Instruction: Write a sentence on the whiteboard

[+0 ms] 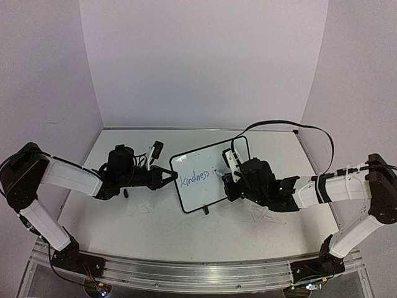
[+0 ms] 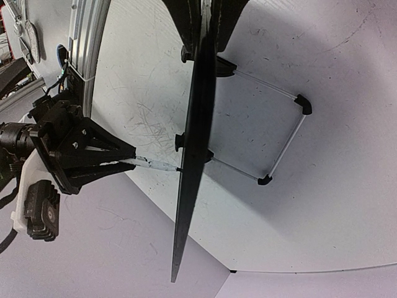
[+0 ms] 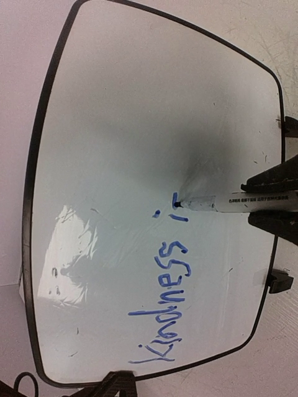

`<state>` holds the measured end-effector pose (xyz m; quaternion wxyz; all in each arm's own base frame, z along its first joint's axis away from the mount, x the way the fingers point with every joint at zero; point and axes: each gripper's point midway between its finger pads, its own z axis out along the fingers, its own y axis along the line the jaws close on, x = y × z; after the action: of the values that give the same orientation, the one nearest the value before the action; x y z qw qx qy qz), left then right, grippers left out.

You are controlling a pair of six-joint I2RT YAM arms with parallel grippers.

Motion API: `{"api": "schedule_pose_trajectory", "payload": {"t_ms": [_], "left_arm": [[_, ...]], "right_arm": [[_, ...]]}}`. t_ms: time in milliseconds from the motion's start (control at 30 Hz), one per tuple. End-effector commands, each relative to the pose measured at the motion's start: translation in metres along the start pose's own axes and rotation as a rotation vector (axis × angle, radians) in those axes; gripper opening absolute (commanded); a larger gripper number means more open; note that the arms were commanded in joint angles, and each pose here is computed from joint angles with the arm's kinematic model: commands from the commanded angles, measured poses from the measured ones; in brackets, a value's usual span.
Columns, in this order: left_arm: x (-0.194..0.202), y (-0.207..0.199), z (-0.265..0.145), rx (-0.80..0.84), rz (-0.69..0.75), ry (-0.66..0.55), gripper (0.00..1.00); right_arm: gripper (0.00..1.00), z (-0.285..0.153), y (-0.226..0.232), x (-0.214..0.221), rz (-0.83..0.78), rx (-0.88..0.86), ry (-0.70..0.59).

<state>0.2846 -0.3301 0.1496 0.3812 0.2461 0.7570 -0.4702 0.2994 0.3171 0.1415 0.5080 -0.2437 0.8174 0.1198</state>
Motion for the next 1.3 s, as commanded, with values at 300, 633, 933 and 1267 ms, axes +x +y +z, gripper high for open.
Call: {"api": "schedule_pose_trajectory", "payload": {"t_ms": [300, 633, 933, 1267], "left_arm": [[-0.005, -0.004, -0.005, -0.002, 0.021, -0.003, 0.0], [-0.006, -0.005, -0.003, 0.002, 0.021, -0.002, 0.0], [-0.007, -0.005, -0.004, 0.001, 0.022, -0.005, 0.0], [-0.007, -0.005, -0.004, 0.0, 0.021, -0.004, 0.0]], "right_arm": [[0.0, -0.002, -0.01, 0.005, 0.01, 0.049, 0.006], [0.0, -0.003, -0.011, 0.008, 0.011, 0.05, 0.014], [0.0, -0.005, -0.003, 0.007, 0.005, 0.007, 0.013], [0.0, -0.007, 0.008, 0.002, 0.002, -0.019, -0.001]]}}
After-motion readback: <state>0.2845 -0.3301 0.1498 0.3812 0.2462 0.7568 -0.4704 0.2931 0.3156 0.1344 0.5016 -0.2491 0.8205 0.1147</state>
